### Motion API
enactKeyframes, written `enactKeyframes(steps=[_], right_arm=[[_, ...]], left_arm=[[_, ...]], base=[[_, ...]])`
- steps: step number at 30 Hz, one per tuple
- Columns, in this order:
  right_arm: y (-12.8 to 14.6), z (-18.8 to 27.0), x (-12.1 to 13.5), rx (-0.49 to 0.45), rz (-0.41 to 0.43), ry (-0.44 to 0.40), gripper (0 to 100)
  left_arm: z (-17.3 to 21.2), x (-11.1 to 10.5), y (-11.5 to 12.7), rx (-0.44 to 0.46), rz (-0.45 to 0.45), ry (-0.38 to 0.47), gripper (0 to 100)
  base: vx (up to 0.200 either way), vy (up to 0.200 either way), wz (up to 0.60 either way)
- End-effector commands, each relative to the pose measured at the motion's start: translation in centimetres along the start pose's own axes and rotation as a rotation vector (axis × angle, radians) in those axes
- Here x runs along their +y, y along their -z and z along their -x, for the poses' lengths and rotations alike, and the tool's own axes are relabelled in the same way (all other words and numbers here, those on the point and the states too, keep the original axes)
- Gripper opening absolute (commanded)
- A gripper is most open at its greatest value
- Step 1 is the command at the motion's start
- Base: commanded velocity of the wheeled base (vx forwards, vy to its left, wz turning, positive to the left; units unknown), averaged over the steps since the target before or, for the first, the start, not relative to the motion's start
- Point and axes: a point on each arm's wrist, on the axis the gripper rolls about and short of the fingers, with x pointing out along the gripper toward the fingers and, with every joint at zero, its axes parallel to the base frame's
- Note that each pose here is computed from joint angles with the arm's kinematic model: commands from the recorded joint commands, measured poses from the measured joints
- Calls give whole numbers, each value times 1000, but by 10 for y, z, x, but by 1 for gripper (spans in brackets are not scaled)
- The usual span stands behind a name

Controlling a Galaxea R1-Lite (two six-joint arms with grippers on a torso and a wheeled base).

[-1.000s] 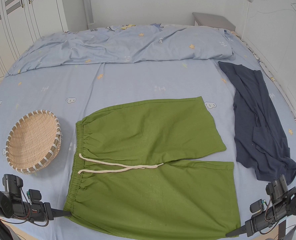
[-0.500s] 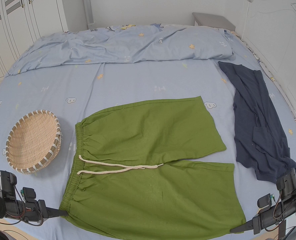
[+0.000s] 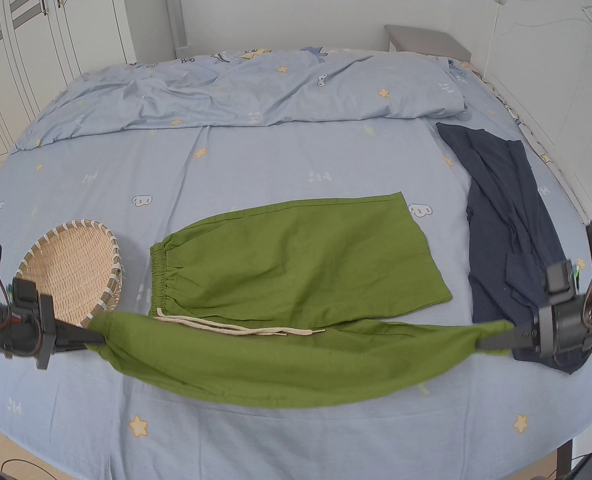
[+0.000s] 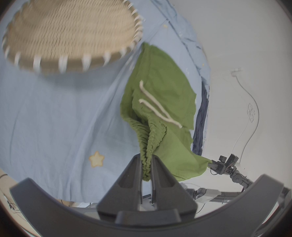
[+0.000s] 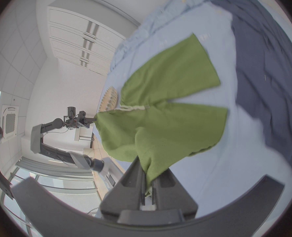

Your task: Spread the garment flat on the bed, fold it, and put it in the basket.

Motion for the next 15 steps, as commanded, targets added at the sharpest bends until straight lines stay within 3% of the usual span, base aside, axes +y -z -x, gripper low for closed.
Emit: enactKeyframes(steps=[1,2,6,9,15], right_arm=[[-54,10,19,-70,30,-10,0],[-73,5,18,-78,33,-9,0],[-89,1,18,-94,39,-11,0],[-123,-9,9,-138,29,-8,0],[-164,-20,-5,-191,36,17,0]], left_arm=[[2,-31,-44,-11,38,3,0],[-5,-31,-61,-23,56,-9,0],[-14,-31,-76,-16,58,-8,0],[-22,-36,-103,-31,52,1,0],[-35,-44,-124,-31,27,13,0]], base=[[0,0,0],[0,0,0],[0,0,0],[0,0,0],[0,0,0]])
